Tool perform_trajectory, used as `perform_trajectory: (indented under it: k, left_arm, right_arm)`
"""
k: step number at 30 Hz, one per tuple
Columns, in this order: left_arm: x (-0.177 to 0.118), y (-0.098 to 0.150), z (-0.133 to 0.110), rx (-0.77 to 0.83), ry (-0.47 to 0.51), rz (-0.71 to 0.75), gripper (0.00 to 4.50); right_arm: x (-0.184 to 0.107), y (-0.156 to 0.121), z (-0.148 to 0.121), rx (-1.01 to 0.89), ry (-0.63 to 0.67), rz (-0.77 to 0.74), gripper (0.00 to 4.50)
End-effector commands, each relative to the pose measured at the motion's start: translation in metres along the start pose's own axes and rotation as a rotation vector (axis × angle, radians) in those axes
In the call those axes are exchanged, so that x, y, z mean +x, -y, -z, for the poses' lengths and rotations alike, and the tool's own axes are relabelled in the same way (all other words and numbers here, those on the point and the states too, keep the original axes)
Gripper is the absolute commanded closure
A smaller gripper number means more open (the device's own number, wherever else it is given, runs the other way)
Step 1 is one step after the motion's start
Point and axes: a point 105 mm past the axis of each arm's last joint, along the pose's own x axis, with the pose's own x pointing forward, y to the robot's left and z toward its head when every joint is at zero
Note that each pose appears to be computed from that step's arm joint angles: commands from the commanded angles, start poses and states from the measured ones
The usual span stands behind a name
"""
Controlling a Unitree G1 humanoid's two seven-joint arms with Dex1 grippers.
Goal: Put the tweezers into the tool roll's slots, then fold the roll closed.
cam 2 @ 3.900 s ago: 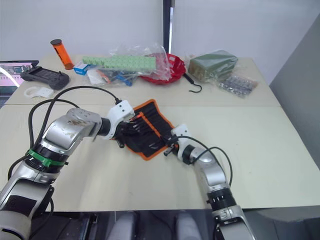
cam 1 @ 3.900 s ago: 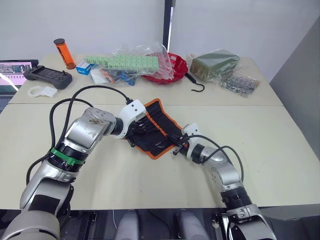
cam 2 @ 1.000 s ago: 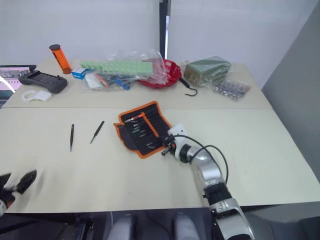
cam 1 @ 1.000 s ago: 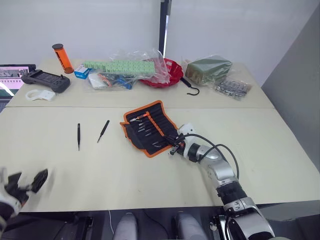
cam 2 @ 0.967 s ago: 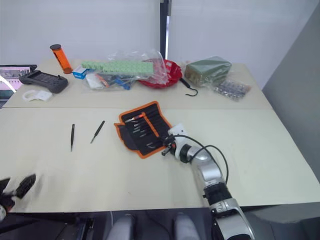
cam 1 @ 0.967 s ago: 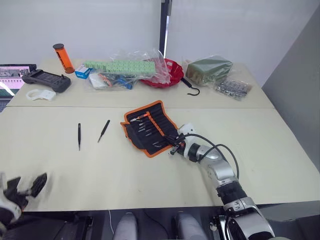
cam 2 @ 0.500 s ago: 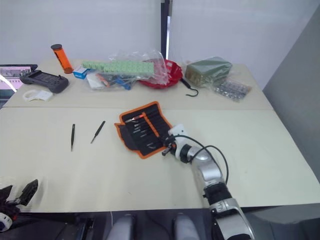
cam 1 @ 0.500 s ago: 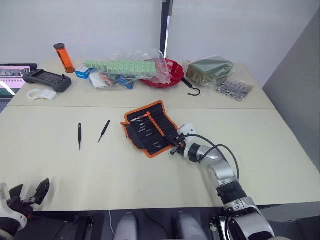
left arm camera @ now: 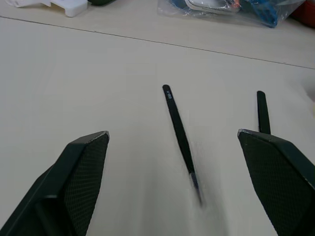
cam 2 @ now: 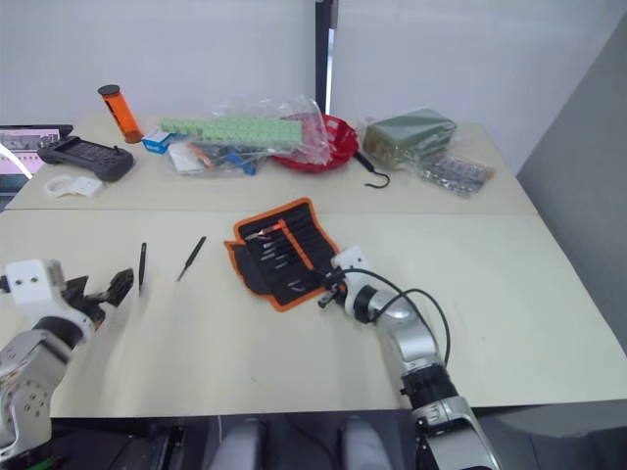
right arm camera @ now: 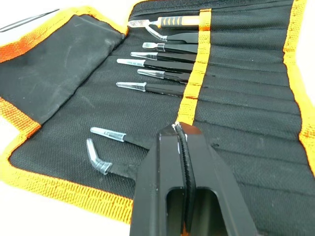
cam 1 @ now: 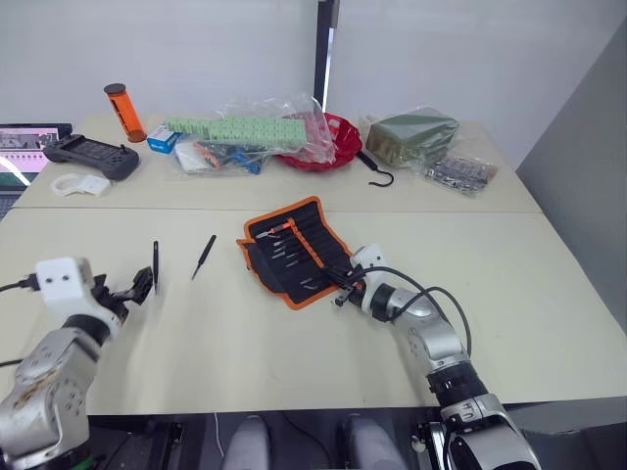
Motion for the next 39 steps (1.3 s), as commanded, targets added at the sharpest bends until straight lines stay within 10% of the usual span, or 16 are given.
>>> perform_trajectory:
  k: [1,11,25,33,39]
  left_arm:
    - [0.011,0.009,0.002,0.022,-0.026,-0.032,0.05]
    - [0.026,0.020,0.028,0.018,-0.100,-0.114,0.05]
    - [0.031,0.023,0.019,0.035,-0.038,-0.168,4.47]
    - [0.034,0.025,-0.045,0.118,0.175,-0.085,4.47]
    - [0.034,0.074,-0.099,0.266,0.334,0.180,4.47]
  right_arm:
    - [-0.010,0.005,0.031,0.037,-0.122,0.036,4.50]
    - [-0.014,0.011,0.030,0.037,-0.123,0.061,4.50]
    - [-0.014,0.019,0.027,0.029,-0.122,0.081,4.50]
    - [-0.013,0.019,0.028,0.032,-0.119,0.090,4.50]
    - [-0.015,0.019,0.029,0.031,-0.119,0.107,4.50]
